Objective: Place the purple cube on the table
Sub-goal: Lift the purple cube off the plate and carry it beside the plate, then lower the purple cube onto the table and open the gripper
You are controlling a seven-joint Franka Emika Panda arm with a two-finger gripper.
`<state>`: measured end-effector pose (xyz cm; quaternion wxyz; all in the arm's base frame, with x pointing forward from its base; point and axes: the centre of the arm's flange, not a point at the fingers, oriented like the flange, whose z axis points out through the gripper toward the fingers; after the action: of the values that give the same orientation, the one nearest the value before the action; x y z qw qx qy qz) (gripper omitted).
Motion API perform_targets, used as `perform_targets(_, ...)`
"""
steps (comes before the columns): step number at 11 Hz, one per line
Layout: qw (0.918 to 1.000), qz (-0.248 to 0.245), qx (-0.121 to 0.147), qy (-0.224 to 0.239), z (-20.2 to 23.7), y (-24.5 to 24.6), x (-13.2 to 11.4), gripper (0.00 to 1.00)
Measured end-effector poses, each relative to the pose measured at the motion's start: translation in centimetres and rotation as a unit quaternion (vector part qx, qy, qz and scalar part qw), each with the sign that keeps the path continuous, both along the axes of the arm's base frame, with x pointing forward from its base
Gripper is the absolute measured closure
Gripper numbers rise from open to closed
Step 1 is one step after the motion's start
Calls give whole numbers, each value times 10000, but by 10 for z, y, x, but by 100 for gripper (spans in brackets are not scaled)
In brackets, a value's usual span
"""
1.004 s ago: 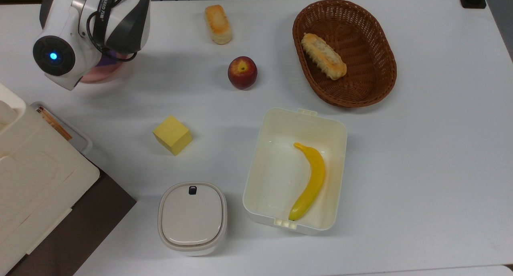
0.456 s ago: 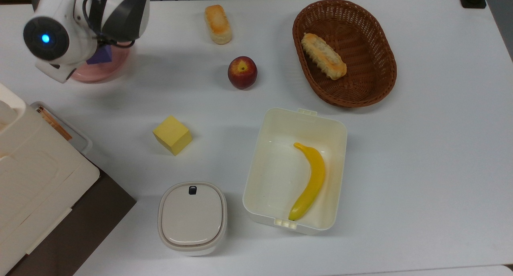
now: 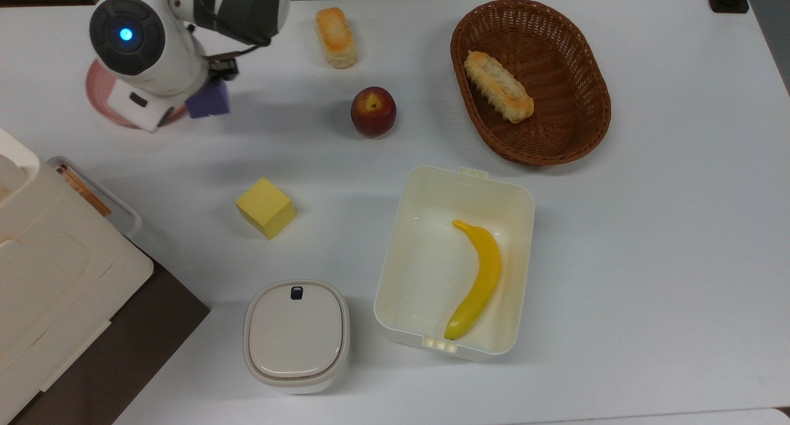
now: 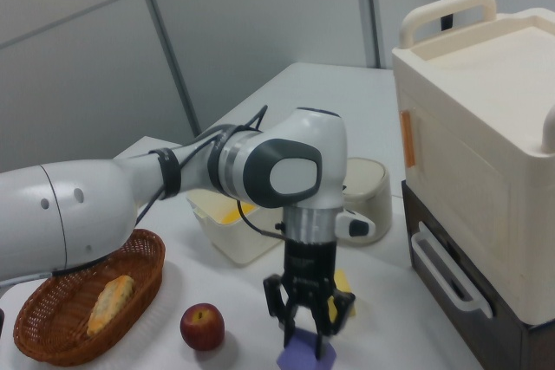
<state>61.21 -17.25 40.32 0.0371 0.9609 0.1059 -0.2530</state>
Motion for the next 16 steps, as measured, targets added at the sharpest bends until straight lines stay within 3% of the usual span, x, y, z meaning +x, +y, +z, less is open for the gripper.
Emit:
perform_targets(2,9983,-332,257,-393,6,25,13,49)
perform_targets(5,9890,-792,381,-1194,9,55,39,51)
perform_targets(6,9859,-896,411,-1351,8,62,45,48)
perform_targets(8,9848,-897,407,-1432,5,79,50,18)
perform_targets(13,9841,-971,357,-1445,6,90,52,0)
perform_targets(16,9792,-993,339,-1736,42,89,50,0)
